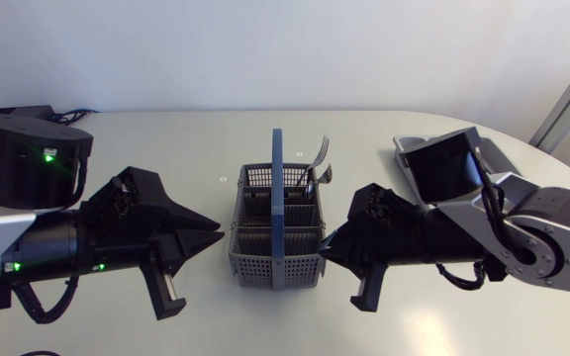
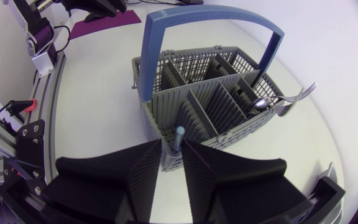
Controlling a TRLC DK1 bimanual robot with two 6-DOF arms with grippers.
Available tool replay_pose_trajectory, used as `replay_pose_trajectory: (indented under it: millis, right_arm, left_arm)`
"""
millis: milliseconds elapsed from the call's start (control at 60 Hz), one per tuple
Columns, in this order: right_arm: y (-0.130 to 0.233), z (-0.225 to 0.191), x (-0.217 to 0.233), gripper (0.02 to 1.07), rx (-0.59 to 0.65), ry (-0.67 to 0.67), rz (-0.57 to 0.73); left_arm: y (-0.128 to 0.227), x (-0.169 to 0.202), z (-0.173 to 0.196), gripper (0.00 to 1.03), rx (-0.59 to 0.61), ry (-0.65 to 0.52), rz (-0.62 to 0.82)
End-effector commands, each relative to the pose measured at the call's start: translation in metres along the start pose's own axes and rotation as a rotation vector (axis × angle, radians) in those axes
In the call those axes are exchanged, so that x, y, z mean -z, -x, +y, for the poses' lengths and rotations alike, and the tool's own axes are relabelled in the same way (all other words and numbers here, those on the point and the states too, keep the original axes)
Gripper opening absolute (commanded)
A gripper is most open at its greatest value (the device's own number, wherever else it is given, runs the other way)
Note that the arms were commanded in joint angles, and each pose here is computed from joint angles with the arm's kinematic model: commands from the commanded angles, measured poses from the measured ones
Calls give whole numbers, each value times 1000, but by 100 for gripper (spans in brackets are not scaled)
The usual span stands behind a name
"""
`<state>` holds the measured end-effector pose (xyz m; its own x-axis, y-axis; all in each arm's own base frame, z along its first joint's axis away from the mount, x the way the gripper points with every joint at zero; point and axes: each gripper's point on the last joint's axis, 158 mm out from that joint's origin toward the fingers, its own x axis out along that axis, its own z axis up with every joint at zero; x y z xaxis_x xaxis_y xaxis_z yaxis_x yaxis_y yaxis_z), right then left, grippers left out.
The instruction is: Sort the cutlery from the basket into the organizer compartments.
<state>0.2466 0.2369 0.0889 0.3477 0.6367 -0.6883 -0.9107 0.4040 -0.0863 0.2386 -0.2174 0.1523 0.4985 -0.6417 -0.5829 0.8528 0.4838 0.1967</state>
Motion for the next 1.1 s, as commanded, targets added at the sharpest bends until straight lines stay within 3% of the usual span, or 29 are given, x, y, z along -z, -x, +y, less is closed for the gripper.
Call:
replay_pose_trajectory:
  millis: [0,567,833,1083]
  right_arm:
    - [-5,2,2,15,-5,-17,7]
    - [3,-5,-24,8,34,-6,-18]
    - [56,-7,-62,8,68,9,-49]
    - [128,-21,-93,8,139,-12,-80]
  left_arm:
    - [-4,12,-3,20,6,32,25]
    - [-2,12,-4,19,5,31,24]
    - [0,11,-3,19,1,31,19]
    - [2,9,-3,19,1,31,15]
